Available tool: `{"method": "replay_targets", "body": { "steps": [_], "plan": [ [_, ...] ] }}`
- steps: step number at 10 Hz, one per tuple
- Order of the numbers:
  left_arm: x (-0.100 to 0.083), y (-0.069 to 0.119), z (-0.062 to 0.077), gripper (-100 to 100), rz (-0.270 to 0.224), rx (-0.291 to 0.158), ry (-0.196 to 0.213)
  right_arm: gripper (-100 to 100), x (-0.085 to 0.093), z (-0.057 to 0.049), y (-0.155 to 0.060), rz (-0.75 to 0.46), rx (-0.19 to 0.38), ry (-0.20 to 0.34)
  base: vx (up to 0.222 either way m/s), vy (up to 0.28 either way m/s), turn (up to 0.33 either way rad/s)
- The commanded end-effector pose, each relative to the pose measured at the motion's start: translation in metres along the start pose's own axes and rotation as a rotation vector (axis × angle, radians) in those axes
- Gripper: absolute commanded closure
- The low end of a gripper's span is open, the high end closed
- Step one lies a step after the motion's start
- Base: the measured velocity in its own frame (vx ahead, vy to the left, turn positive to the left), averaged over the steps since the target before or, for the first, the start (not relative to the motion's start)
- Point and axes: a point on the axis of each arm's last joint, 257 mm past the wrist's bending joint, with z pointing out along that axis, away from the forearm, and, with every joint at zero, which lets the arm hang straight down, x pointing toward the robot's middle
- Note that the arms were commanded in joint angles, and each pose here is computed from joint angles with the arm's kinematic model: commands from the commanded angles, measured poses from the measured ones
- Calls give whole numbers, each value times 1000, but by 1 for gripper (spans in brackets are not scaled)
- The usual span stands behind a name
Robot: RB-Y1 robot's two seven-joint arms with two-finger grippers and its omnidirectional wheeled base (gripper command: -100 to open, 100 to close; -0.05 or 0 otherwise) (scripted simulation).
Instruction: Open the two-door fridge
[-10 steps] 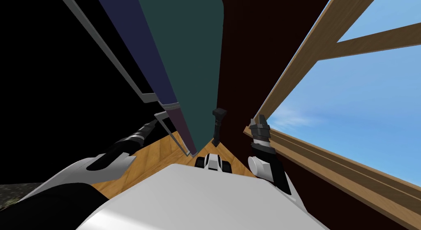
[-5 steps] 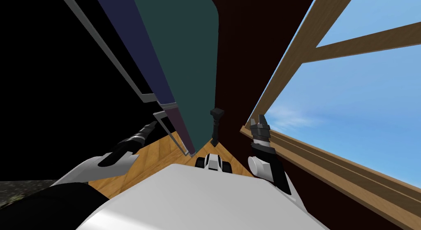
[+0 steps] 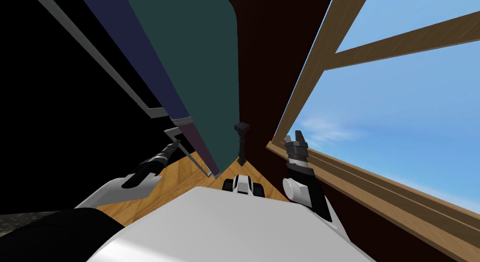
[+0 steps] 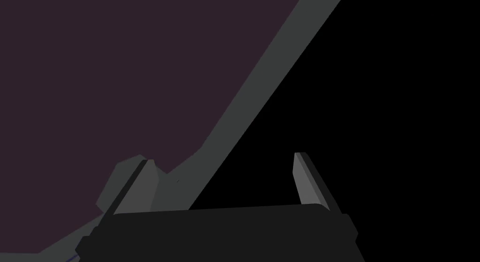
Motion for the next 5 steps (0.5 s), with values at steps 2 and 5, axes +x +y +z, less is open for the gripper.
{"method": "replay_targets", "body": {
  "steps": [2,5],
  "plan": [
    [5,-10,-1,100,6,27,16,0,0,0,0,0,0,0,-44,78,-17],
    [10,-19,-1,100,12,54,32,0,0,0,0,-1,0,0,-140,233,-45]
  ]
}}
